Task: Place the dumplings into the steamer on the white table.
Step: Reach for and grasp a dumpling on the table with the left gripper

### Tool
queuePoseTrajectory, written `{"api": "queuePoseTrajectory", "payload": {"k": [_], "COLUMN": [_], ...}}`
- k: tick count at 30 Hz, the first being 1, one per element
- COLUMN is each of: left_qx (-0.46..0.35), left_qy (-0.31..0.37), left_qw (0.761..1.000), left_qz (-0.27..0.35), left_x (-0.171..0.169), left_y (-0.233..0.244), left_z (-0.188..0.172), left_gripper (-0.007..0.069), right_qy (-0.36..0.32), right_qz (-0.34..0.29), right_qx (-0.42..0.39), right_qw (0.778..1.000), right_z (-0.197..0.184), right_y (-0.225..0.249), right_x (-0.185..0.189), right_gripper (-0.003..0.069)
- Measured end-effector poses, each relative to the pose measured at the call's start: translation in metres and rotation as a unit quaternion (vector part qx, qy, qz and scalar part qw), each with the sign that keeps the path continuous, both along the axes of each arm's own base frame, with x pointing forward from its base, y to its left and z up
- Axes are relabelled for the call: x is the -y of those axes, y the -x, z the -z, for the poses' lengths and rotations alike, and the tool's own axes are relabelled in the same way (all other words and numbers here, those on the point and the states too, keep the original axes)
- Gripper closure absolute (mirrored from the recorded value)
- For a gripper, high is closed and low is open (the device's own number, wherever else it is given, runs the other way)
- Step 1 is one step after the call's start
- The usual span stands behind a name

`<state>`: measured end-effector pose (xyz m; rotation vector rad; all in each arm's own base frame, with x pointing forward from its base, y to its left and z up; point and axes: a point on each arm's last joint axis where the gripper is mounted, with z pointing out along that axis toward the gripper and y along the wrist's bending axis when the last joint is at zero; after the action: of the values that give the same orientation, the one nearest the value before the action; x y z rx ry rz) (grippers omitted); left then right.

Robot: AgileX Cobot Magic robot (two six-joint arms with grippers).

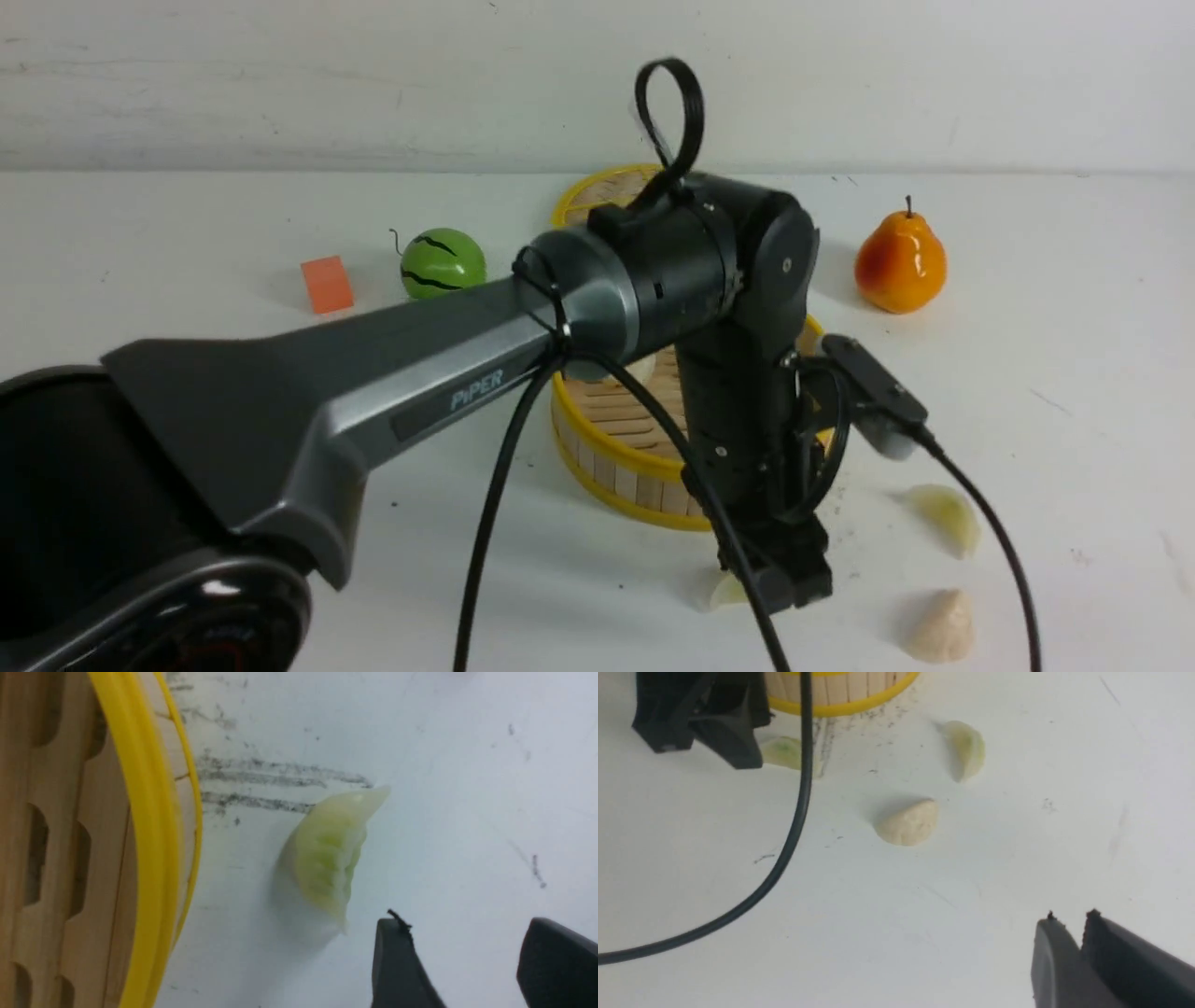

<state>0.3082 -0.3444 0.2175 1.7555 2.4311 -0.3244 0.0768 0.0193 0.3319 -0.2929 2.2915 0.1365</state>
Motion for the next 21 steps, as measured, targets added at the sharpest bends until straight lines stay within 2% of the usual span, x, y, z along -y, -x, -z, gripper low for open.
{"api": "queuePoseTrajectory", "payload": {"k": [15,19,21], "left_qx": [-0.01,-0.008,-0.007], "left_qy": [-0.021,-0.021,-0.019], "left_qw": [0.999,0.999,0.998], "left_qz": [-0.023,-0.045,-0.066], "left_x": [0.008,0.009,0.01], "left_y": [-0.011,-0.012,-0.013], "left_z": [0.048,0.051,0.05], "left_gripper": [0.0279,0.0304,0.0347], "right_qy": [0.001,0.001,0.001], "right_qz": [0.006,0.006,0.006], "right_qx": [0.0,0.0,0.0], "right_qw": [1.0,1.0,1.0], "right_z": [0.0,0.0,0.0], "right_y": [0.0,0.0,0.0], "right_x": [0.001,0.001,0.001], "right_gripper": [0.0555,0.0552,0.055]}}
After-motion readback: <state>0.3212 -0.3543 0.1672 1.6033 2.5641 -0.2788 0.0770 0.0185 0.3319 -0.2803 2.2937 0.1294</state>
